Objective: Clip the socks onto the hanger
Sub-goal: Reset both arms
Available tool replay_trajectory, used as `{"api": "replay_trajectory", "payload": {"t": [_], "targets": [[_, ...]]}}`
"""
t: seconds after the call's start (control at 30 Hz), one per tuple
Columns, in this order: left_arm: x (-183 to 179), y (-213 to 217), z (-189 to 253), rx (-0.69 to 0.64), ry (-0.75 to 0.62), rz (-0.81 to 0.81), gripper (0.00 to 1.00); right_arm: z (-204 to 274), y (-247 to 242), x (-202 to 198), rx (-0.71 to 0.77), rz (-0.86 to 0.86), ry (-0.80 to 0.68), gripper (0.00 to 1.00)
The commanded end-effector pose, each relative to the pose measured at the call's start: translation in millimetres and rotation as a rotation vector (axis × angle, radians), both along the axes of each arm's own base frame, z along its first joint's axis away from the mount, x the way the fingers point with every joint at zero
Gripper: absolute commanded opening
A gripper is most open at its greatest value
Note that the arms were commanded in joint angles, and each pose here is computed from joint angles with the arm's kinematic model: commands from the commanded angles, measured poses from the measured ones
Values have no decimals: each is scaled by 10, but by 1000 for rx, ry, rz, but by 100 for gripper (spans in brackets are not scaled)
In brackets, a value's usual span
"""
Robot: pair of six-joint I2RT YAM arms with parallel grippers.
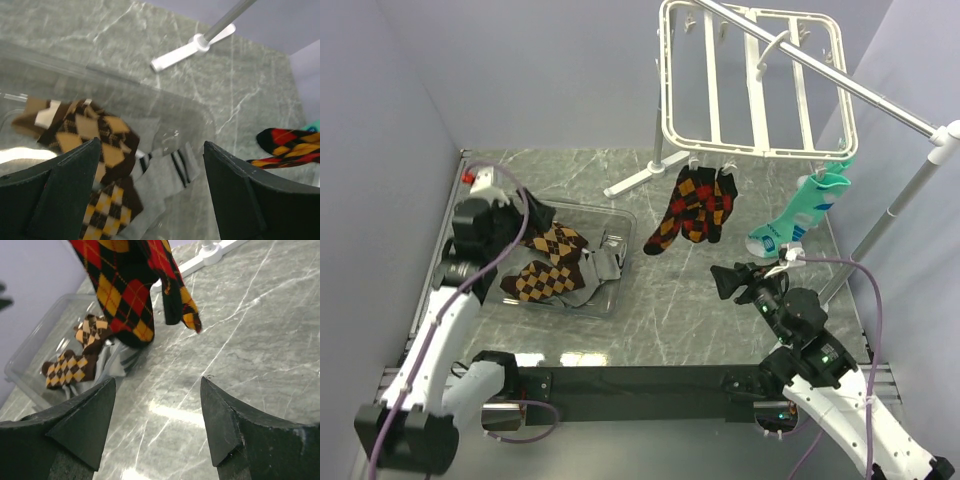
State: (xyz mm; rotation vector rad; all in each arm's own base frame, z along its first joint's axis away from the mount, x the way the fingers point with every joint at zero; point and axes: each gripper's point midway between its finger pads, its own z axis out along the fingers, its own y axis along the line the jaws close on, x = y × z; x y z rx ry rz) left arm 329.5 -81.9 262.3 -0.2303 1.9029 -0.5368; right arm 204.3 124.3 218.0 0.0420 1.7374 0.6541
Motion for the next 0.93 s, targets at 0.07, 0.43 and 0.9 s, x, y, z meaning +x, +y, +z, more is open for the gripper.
{"api": "replay_trajectory", "payload": {"t": [0.07, 0.43, 0.9], "targets": [[-241, 199, 135, 15, -189, 90, 89, 182, -41, 101, 119, -56, -145, 75], [-596, 267, -14, 7, -302, 107, 91, -117, 66, 173, 80, -29, -91, 76], [-707, 344, -190, -20, -325, 155, 99, -82, 13, 205, 104, -66, -111, 80]]}}
